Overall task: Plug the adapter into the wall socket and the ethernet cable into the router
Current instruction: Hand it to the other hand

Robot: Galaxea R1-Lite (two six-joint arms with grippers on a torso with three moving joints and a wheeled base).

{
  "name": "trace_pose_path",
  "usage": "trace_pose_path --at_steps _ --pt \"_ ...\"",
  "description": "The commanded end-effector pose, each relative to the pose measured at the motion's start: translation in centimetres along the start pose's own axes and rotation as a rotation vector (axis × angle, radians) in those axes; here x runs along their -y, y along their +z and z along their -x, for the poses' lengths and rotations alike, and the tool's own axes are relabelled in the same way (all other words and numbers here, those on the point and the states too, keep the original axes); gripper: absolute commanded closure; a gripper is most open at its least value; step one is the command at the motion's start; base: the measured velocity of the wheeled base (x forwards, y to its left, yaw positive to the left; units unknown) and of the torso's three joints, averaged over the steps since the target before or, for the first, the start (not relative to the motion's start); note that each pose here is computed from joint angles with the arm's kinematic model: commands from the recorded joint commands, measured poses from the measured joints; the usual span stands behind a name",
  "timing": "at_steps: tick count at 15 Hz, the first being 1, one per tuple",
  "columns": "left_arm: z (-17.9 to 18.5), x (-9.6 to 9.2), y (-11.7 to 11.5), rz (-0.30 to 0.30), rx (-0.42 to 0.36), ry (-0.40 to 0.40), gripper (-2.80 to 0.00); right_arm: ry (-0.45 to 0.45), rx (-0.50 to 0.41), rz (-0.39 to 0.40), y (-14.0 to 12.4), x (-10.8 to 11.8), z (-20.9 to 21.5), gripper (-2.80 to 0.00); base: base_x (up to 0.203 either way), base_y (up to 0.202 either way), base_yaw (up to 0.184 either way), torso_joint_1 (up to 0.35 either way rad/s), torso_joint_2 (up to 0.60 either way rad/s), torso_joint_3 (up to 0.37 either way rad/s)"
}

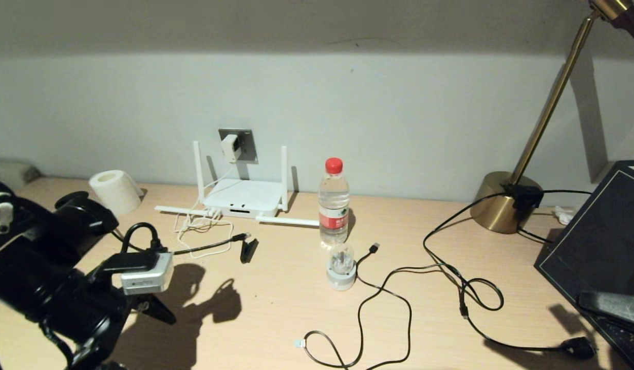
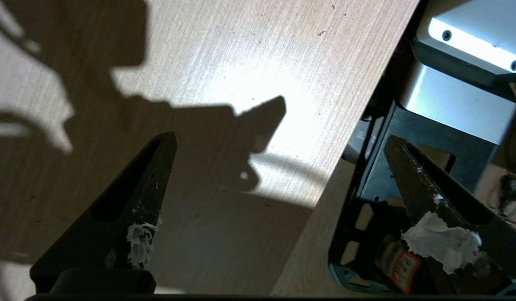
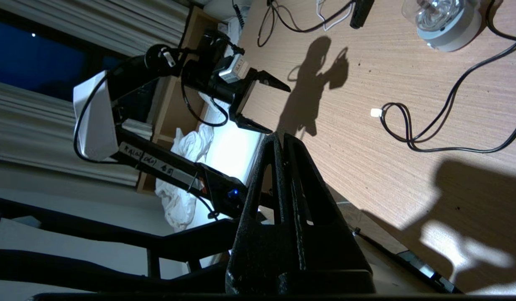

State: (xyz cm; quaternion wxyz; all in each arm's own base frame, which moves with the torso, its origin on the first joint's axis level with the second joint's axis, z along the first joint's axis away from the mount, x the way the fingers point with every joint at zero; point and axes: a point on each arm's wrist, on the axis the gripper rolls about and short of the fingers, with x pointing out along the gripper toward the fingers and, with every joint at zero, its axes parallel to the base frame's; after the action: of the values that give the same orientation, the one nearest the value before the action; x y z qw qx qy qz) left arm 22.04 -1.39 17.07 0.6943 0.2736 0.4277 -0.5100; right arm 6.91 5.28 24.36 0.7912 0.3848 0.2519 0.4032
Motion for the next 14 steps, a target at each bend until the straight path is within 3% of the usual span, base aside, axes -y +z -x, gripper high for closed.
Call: trace_pose_path --at_steps 1,4,6,12,14 --pt "0.3 -1.0 0.3 -0.051 0.045 0.109 -2.80 0.010 0.004 -0.002 -0.1 -0.1 0.3 0.00 0.000 0.000 0.000 0.000 0.00 0.000" --pt "-0.4 -6.8 0.4 -0.080 0.078 0.281 -2.80 0.013 0.006 -0.002 -0.2 -0.1 0.4 0.00 0.000 0.000 0.000 0.000 0.00 0.000" --pt "0.4 -10.1 -1.1 -0.035 0.060 0.361 -2.80 0.010 0.004 -0.002 -0.4 0.0 0.6 0.00 0.000 0.000 0.000 0.000 0.00 0.000" --pt "2.4 -15.2 -4.2 -0.022 0.020 0.426 -2.80 -0.008 -0.048 -0.018 -0.6 0.8 -0.2 0.00 0.000 0.000 0.000 0.000 0.00 0.000" --pt "2.1 -16.9 -4.3 -0.072 0.011 0.445 -2.80 -0.014 -0.056 -0.024 -0.6 1.0 -0.4 0.00 0.000 0.000 0.000 0.000 0.00 0.000"
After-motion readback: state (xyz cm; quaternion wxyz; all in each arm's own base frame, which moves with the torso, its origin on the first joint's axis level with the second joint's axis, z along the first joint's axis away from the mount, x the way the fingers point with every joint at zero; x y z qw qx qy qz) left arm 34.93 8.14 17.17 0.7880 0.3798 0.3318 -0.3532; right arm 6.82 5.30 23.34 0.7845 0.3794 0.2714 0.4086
